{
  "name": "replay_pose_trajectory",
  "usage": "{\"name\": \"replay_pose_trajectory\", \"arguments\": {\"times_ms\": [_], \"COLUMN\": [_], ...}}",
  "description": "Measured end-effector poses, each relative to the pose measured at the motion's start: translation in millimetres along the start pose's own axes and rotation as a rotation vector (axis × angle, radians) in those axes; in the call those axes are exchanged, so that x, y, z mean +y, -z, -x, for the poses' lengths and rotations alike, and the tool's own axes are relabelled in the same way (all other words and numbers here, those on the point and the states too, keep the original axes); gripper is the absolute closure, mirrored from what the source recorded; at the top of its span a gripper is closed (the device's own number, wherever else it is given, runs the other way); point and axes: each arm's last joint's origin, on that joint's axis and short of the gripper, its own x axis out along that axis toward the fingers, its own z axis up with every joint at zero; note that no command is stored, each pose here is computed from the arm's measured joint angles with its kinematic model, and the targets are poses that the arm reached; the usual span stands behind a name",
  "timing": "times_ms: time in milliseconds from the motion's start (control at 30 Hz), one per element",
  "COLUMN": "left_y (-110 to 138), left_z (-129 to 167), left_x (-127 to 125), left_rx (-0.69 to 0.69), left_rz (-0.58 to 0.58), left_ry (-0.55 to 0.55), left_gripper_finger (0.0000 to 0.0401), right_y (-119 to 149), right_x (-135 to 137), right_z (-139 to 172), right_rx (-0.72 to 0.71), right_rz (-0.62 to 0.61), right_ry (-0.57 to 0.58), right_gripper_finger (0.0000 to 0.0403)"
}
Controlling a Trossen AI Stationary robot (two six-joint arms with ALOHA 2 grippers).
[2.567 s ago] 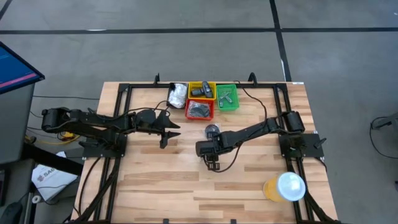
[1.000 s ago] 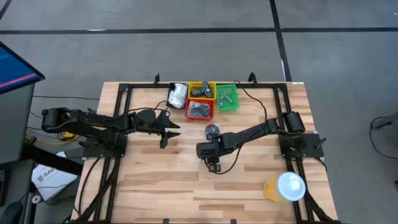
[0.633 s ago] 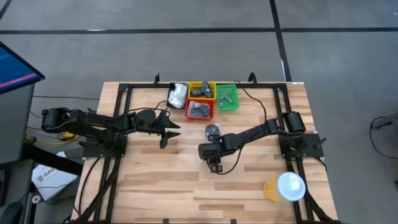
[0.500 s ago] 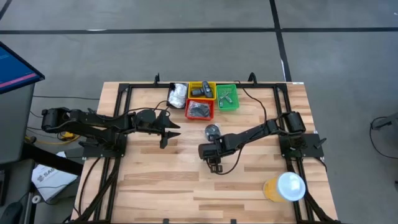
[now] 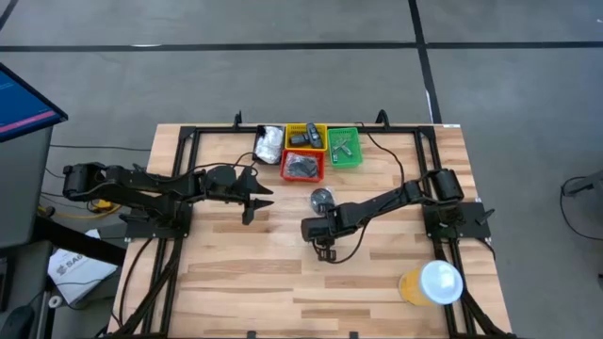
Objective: Pick & Place Travel size toiletries
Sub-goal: Put the silver nail cutter into the green bin
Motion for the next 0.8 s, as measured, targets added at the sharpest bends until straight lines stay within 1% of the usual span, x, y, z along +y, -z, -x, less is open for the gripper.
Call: {"name": "replay_pose_trajectory", "arguments": {"times_ms": [100, 200, 267, 400, 500, 800], "left_y": [0, 0, 0, 0, 0, 0], "left_z": [0, 0, 0, 0, 0, 0], "left_x": [0, 0, 0, 0, 0, 0], "left_rx": [0.000, 0.000, 0.000, 0.000, 0.000, 0.001], "left_rz": [0.000, 0.000, 0.000, 0.000, 0.000, 0.000], "left_ry": [0.000, 0.000, 0.000, 0.000, 0.000, 0.000], "left_gripper_finger": [0.0247, 0.0247, 0.0247, 0.0247, 0.0247, 0.0247], "right_y": [1, -3, -8, -19, -27, -35], "right_x": [-1, -1, -1, -7, -16, -51], "right_z": [2, 7, 14, 25, 35, 47], "right_rx": [0.014, 0.042, 0.049, 0.053, 0.053, 0.099], "right_rz": [-0.003, 0.015, 0.031, 0.021, 0.008, -0.091], "right_ry": [0.007, 0.010, 0.011, 0.014, 0.021, 0.056], "right_gripper_finger": [0.0359, 0.0359, 0.0359, 0.0359, 0.0359, 0.0359]}}
